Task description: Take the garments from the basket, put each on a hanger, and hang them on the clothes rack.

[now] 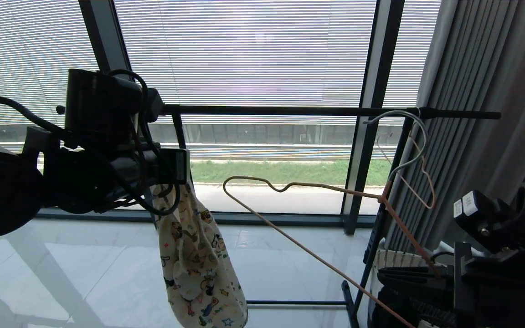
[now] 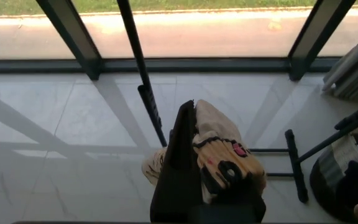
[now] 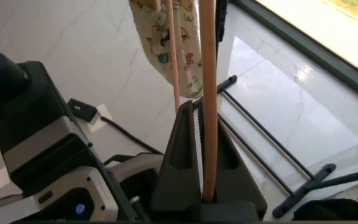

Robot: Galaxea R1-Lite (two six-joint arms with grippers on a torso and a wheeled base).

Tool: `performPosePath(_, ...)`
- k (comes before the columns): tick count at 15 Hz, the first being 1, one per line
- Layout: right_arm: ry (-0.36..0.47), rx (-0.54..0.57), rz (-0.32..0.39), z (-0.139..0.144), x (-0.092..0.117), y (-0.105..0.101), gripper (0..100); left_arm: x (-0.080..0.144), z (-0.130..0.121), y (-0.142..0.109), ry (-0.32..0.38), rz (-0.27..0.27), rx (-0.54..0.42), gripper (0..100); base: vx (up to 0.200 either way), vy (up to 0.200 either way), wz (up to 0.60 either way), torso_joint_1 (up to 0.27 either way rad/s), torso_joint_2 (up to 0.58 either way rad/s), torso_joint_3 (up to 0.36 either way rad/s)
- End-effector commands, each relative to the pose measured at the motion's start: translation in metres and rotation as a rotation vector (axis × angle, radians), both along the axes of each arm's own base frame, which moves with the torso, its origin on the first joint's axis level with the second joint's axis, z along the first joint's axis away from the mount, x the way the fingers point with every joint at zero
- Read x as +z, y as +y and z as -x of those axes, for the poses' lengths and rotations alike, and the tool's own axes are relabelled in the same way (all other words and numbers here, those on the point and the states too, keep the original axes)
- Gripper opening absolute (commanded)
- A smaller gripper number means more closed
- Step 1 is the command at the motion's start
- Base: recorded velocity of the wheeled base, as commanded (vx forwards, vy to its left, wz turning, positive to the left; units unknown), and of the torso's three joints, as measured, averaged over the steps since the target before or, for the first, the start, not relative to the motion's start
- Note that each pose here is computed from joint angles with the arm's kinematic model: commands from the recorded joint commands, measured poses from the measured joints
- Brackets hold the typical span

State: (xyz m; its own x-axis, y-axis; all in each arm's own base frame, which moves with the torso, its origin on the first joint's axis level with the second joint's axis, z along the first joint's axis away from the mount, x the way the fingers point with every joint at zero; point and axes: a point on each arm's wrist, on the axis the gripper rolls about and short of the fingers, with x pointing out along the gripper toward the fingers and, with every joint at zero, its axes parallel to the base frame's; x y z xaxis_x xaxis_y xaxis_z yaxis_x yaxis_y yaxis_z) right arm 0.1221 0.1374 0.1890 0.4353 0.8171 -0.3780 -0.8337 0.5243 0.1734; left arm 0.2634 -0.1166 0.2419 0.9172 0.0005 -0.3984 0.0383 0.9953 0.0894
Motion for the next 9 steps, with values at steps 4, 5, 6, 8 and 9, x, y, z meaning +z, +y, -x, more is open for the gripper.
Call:
performPosePath(4,0.043,0.03,0.043,-0.014,-0.011,0.024,0,-0.024,-0.026,-0.044,0.022,-0.022,0.009,0,0.0,0.0,0.0,0.0,0.0,0.0)
performPosePath(5,0.053,0.026,0.048,-0.015,-0.013,0.025,0,-0.023,-0.026,-0.045,0.013,-0.024,0.017,0,0.0,0.0,0.0,0.0,0.0,0.0)
performPosePath(6,0.063,0.018,0.046,-0.016,-0.014,0.026,0,-0.022,-0.025,-0.046,0.011,-0.022,0.014,0,0.0,0.0,0.0,0.0,0.0,0.0)
performPosePath(8,0.067,-0.008,0.033,-0.02,-0.016,0.029,0,-0.018,-0.022,-0.047,0.0,-0.016,0.006,0,0.0,0.0,0.0,0.0,0.0,0.0)
performPosePath(9,0.063,-0.032,0.028,-0.023,-0.017,0.033,0,-0.015,-0.018,-0.05,-0.006,-0.011,-0.011,0,0.0,0.0,0.0,0.0,0.0,0.0)
